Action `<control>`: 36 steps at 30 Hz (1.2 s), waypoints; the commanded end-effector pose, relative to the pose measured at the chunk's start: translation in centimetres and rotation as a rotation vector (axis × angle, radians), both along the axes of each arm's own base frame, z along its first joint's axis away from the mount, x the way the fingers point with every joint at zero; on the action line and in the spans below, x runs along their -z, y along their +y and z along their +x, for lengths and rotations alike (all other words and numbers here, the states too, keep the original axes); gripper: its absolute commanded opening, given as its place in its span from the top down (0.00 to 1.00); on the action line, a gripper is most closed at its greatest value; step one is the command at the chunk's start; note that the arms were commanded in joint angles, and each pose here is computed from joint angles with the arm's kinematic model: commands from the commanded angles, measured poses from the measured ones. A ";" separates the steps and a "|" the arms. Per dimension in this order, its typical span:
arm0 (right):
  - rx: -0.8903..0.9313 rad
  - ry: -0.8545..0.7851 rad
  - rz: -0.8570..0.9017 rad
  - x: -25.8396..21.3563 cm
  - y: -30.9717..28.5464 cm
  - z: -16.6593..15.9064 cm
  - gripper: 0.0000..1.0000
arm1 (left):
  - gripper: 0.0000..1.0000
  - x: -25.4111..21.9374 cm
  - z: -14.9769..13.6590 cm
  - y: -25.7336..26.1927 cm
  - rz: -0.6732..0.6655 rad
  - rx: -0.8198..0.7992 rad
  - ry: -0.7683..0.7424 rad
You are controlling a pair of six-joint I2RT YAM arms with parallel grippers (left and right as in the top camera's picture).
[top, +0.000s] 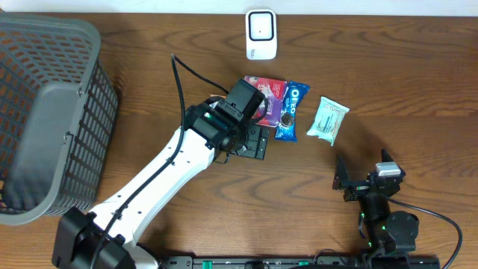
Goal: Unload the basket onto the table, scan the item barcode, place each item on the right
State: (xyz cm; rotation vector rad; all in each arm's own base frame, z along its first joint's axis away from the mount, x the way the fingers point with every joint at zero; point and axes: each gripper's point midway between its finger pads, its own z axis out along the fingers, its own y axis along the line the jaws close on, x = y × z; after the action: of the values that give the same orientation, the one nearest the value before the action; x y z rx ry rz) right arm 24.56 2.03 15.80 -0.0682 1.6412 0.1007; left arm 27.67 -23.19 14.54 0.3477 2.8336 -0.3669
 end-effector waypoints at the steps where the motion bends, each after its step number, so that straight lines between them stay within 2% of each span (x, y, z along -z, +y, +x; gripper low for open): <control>1: -0.005 0.001 0.014 0.0 0.2 0.0 0.01 | 0.15 0.1 -0.8 -0.2 -0.014 0.028 0.029; 7: -0.005 0.001 0.014 0.0 0.2 0.0 0.01 | 0.15 0.1 -0.6 -0.2 -0.004 0.042 0.013; 12: -0.005 0.001 0.014 0.0 0.2 0.0 0.01 | 0.15 -0.1 0.7 1.1 0.039 0.001 -0.036; 22: -0.005 0.001 0.014 0.0 0.2 0.0 0.01 | 0.15 -2.7 3.3 6.3 0.019 -0.165 -0.060; 36: -0.005 0.001 0.014 0.0 0.2 0.0 0.01 | 0.15 -2.6 4.0 11.1 0.050 -0.320 -0.025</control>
State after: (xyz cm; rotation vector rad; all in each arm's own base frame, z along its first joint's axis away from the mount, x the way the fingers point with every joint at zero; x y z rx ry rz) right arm 24.56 2.03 15.80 -0.0682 1.6412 0.1007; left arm 31.05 -13.13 16.07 -0.0357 2.8415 -0.2392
